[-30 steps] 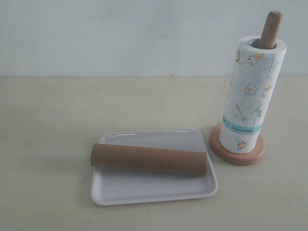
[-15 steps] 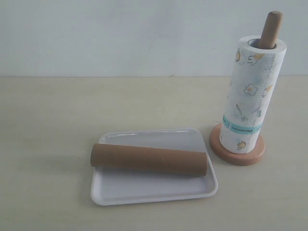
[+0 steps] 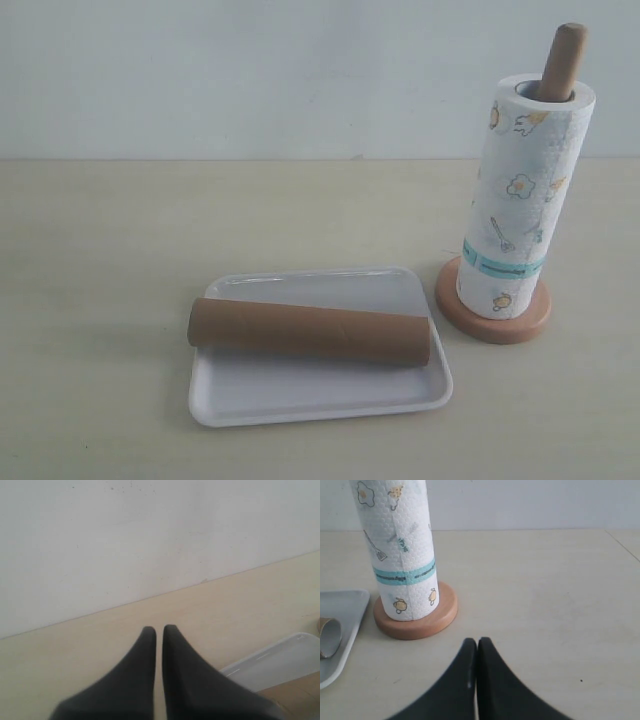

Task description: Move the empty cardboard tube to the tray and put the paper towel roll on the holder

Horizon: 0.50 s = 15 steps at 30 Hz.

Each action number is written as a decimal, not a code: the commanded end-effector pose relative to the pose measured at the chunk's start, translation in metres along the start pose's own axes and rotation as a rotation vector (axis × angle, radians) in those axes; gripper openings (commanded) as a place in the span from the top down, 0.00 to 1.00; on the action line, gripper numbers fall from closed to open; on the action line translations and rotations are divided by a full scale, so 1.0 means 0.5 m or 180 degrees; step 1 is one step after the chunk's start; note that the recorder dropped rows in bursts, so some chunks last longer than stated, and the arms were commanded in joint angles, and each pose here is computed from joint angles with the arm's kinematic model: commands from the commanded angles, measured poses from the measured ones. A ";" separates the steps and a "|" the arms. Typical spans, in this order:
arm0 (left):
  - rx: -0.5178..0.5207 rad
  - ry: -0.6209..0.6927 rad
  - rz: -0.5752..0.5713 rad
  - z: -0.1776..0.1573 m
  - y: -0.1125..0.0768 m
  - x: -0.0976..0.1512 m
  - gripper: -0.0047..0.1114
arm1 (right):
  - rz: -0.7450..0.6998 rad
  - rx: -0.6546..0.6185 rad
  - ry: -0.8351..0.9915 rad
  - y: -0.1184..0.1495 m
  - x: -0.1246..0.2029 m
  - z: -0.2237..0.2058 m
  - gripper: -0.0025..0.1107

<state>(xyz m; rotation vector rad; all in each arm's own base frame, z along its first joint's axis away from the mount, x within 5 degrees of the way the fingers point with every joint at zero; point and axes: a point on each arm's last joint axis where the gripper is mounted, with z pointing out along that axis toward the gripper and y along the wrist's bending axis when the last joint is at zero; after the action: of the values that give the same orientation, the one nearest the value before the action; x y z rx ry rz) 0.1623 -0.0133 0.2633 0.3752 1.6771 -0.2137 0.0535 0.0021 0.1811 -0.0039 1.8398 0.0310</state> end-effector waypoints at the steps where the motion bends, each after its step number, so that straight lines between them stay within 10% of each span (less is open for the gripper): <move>1: -0.0056 -0.0056 0.0029 -0.009 -0.004 -0.006 0.92 | -0.0017 -0.0004 -0.0027 0.000 -0.001 -0.001 0.98; 8: -0.0189 -0.0680 0.0010 -0.089 -0.047 -0.063 0.92 | -0.0017 -0.0004 -0.0027 0.000 -0.001 -0.001 0.98; 15: 0.0003 -0.1334 -0.1214 -0.163 -0.082 -0.096 0.92 | -0.0017 -0.0004 -0.0027 0.000 -0.001 -0.001 0.98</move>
<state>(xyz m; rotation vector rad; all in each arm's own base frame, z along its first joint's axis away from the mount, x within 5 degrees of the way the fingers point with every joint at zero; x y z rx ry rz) 0.0877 -0.0273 0.3145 0.1290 1.3643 -0.3787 0.0535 0.0021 0.1811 -0.0040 1.8405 0.0311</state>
